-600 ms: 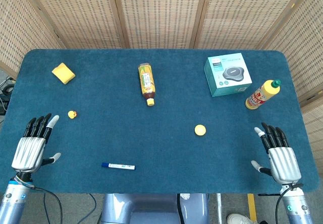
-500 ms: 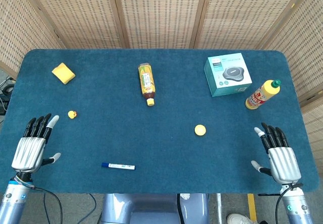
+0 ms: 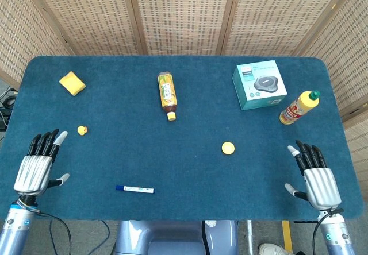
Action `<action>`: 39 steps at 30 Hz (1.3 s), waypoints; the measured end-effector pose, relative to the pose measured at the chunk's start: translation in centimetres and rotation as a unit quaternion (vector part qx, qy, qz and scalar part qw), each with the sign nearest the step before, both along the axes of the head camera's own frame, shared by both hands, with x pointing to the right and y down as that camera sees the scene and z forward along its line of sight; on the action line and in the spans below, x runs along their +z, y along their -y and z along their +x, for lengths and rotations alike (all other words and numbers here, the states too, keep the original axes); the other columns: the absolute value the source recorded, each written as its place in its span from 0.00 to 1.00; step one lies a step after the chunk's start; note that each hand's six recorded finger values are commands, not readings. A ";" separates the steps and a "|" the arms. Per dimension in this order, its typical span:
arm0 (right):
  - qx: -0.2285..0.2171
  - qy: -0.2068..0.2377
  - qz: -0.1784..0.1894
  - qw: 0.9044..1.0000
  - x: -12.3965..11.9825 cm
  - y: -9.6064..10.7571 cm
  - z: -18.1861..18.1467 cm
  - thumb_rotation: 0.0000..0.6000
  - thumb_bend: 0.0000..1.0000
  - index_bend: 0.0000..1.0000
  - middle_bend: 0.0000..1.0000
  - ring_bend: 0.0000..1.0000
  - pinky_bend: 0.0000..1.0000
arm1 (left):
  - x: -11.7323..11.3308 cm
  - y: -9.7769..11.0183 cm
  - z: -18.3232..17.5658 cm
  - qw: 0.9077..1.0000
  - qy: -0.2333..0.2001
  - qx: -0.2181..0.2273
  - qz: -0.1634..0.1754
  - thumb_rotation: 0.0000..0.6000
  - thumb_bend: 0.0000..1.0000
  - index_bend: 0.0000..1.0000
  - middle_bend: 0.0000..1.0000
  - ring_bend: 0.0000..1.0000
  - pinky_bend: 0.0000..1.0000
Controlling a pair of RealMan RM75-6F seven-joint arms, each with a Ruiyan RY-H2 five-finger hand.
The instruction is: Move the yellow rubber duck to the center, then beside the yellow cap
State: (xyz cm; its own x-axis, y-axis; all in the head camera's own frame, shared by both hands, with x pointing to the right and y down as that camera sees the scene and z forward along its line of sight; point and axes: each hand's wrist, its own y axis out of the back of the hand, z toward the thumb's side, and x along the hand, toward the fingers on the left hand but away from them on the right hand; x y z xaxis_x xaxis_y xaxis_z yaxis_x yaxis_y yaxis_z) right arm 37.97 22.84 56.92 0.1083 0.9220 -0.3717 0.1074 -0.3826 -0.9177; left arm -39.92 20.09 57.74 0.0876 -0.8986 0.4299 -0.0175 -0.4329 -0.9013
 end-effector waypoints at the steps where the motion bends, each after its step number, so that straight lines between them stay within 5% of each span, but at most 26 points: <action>1: 0.000 0.000 0.000 1.000 0.0 0.0 0.0 1.00 0.00 0.10 0.00 0.00 0.00 | 0.0 0.0 0.0 1.000 0.000 0.001 0.000 1.00 0.12 0.00 0.00 0.00 0.00; 15: 0.009 0.006 -0.004 1.000 -0.1 0.1 0.5 1.00 0.00 0.10 0.00 0.00 0.00 | 0.4 1.3 -0.2 1.000 0.005 -0.004 0.001 1.00 0.13 0.00 0.00 0.00 0.00; 20: 0.008 0.005 -0.005 1.000 0.0 0.1 0.3 1.00 0.00 0.10 0.00 0.00 0.00 | 1.1 4.0 -0.6 1.000 0.014 -0.001 -0.001 1.00 0.15 0.02 0.00 0.00 0.00; 30: 0.011 0.004 -0.009 1.000 0.2 0.2 0.4 1.00 0.00 0.10 0.00 0.00 0.00 | 2.9 9.6 -1.2 0.999 0.032 0.013 -0.026 1.00 0.19 0.23 0.00 0.00 0.00; 39: 0.016 0.004 -0.013 1.000 0.4 0.3 0.7 1.00 0.00 0.10 0.00 0.00 0.00 | 5.6 13.3 -1.9 0.996 0.057 0.011 -0.065 1.00 0.26 0.27 0.00 0.00 0.00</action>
